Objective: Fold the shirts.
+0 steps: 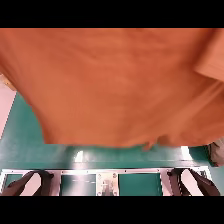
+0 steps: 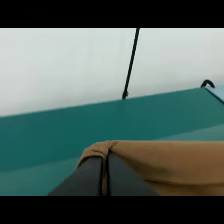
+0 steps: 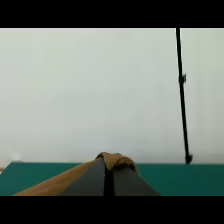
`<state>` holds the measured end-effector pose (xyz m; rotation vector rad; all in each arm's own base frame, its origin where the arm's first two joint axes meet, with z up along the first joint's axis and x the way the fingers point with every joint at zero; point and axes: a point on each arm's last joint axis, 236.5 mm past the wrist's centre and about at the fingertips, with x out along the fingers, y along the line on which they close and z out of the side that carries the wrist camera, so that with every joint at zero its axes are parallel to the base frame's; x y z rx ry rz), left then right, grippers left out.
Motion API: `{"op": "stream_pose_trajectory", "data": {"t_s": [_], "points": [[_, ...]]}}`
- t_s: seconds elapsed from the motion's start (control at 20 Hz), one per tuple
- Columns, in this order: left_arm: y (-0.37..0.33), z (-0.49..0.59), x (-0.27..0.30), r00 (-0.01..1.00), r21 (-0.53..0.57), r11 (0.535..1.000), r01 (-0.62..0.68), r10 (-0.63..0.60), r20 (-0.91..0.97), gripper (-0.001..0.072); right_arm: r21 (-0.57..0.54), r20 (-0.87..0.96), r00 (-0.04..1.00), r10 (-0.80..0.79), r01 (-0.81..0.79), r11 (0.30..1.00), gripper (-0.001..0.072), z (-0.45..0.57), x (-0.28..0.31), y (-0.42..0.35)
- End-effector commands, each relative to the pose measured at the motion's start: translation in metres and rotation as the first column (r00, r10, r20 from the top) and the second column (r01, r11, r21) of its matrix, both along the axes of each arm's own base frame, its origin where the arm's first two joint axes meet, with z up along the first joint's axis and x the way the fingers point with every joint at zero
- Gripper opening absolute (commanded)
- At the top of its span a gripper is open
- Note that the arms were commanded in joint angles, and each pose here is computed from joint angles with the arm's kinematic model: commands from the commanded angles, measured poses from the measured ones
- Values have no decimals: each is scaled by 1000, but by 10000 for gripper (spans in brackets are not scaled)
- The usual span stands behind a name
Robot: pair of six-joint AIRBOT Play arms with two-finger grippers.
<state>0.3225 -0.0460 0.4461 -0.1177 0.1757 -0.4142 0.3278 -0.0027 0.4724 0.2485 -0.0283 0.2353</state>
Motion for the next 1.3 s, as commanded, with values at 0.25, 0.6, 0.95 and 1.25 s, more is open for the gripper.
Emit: {"op": "stream_pose_trajectory", "data": {"t_s": [0.25,0.6,0.95,1.25], "points": [[11,-301,178,834,-202,979,36,-140,-534,26,259,-507,855,107,33,965,19,-309,207,-11],[26,-440,235,713,-245,968,-62,-129,-689,26,375,-711,683,169,165,912,19,-484,273,-26],[20,-478,172,461,-201,979,-18,-170,-871,26,332,-831,488,268,49,942,17,-508,213,-48],[5,-519,113,217,-197,979,-46,-183,-959,26,299,-884,382,269,20,954,17,-538,185,-41]]}}
